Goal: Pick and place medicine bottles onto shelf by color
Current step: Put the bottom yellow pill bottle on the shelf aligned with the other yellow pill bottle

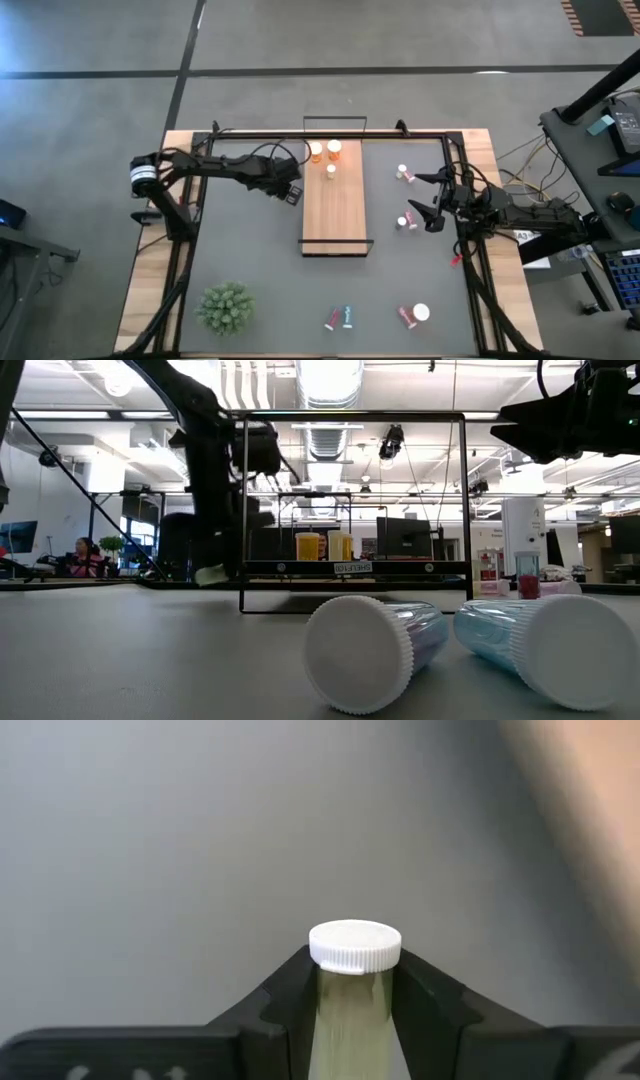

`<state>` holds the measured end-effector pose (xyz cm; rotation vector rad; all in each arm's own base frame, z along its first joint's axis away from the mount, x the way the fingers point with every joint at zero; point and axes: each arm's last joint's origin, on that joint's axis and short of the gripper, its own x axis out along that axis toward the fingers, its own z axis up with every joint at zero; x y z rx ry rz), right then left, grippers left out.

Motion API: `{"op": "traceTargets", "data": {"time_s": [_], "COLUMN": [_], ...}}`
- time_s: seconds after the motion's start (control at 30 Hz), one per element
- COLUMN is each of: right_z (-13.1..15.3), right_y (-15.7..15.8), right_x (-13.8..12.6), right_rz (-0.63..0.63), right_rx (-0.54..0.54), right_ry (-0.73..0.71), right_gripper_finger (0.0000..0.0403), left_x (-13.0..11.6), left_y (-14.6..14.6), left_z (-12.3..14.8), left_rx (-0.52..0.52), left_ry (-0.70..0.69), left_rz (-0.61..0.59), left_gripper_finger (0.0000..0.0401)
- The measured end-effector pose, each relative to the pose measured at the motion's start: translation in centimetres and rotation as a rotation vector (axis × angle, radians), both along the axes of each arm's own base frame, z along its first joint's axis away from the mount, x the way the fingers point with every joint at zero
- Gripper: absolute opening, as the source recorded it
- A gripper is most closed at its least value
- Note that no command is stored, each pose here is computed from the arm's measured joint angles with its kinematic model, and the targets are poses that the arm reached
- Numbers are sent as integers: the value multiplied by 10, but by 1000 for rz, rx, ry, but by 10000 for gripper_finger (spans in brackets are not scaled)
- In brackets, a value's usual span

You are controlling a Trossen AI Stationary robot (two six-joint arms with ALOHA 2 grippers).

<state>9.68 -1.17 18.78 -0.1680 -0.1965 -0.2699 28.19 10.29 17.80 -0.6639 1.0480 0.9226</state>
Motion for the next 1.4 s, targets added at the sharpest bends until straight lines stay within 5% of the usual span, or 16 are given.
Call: {"op": "traceTargets", "data": {"time_s": [0.43,1.17,1.4], "right_z": [0,0,0], "right_y": [0,0,0], "right_x": [0,0,0], "right_rz": [0,0,0], "right_rx": [0,0,0], "right_ry": [1,0,0], "right_gripper_finger": [350,350,350], "left_x": [16,4,6], "left_y": [-4,-13,-14], "left_z": [21,-5,0], "left_rx": [371,605,716], "left_ry": [-255,-620,-630], "left_rz": [-137,-193,-343], "left_gripper_finger": [95,95,95]}}
